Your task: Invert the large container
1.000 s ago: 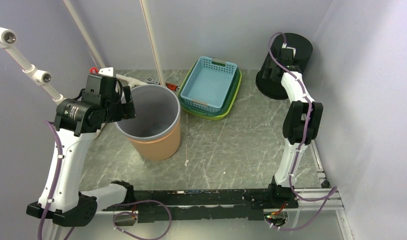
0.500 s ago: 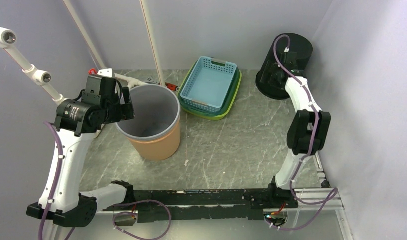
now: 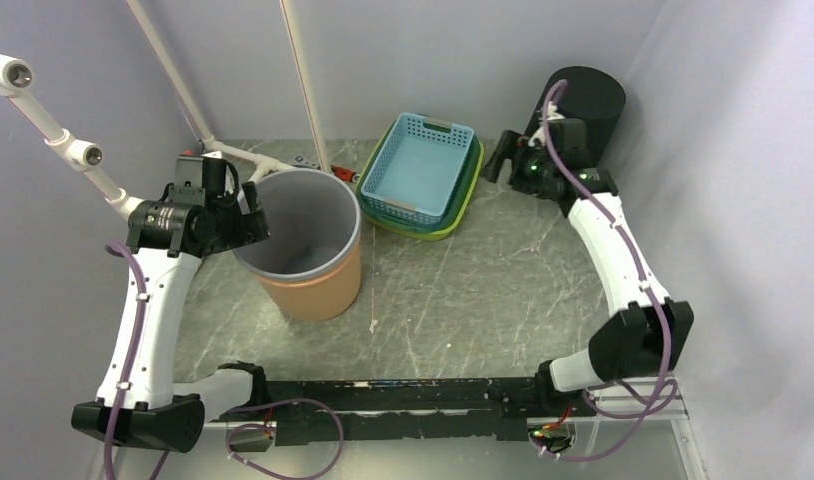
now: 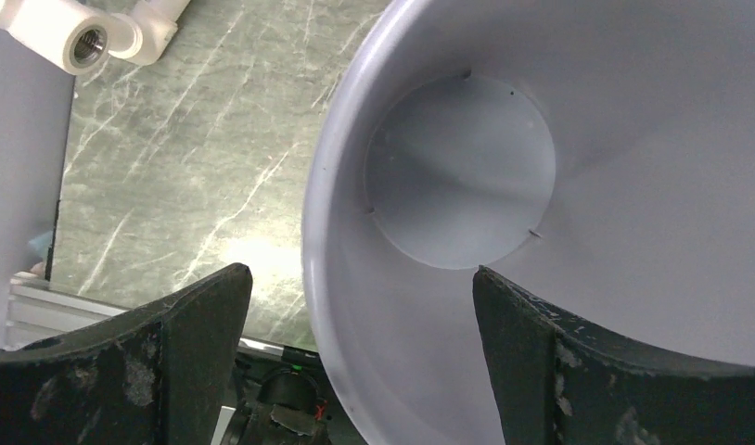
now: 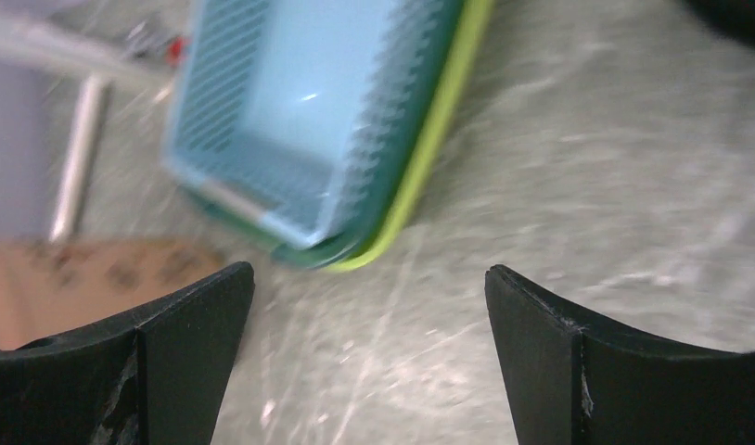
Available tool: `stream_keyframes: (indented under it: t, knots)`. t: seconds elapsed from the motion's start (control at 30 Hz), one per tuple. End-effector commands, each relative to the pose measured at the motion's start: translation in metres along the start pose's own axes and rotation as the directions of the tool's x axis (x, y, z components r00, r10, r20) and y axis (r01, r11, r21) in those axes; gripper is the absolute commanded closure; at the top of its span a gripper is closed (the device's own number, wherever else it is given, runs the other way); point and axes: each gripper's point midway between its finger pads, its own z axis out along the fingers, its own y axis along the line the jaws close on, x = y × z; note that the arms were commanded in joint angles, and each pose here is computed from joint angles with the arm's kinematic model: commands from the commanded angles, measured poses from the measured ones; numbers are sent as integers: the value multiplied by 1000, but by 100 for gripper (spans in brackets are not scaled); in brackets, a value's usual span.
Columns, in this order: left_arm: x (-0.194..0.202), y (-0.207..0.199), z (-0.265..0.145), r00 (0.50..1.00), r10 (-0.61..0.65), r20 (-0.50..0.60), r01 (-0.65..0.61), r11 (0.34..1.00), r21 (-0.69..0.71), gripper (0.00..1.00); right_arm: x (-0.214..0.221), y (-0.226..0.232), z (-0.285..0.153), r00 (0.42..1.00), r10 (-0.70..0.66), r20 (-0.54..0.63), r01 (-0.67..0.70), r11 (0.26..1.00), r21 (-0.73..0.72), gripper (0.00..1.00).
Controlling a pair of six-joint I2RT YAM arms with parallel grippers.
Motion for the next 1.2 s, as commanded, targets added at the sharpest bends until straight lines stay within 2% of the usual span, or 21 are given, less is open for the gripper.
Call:
stream_keyframes:
  t: [0.0, 0.13, 0.23, 0.37, 0.5, 0.67, 0.73, 0.9, 1.03, 1.17]
  knots:
    - [-12, -7, -1, 998, -34, 48, 30, 995, 92, 5, 22, 96, -49, 1000, -26, -6, 24, 962, -272, 1]
    - [-7, -7, 3, 998, -57, 33, 53, 993, 102, 5, 32, 158, -73, 997, -80, 0, 73, 909, -411, 5]
    - [-4, -12, 3, 998, -59, 31, 54, 989, 137, 9, 49, 202, -80, 988, -156, -22, 125, 864, -489, 7]
    - [3, -16, -1, 1000, -28, 14, 25, 985, 171, 24, 78, 235, -74, 965, -245, -92, 169, 852, -496, 13]
    - [6, -13, -2, 1000, -14, 27, 10, 986, 168, 37, 105, 259, -64, 919, -364, -154, 261, 852, -453, 27]
    - [3, -14, -6, 999, -14, 52, 4, 983, 183, 51, 133, 282, -66, 853, -489, -183, 386, 827, -408, 29]
    - [0, -17, -8, 998, -14, 60, 2, 980, 200, 56, 140, 292, -69, 847, -501, -176, 393, 814, -427, 29]
    - [1, -24, -10, 998, 0, 56, -13, 972, 236, 61, 145, 298, -74, 841, -516, -161, 403, 798, -448, 28]
    - [2, -26, -12, 998, 6, 61, -21, 967, 254, 63, 147, 292, -72, 832, -528, -170, 420, 800, -430, 34]
    - [4, -31, -13, 998, 16, 61, -33, 957, 290, 72, 153, 290, -68, 820, -538, -194, 427, 801, -419, 42]
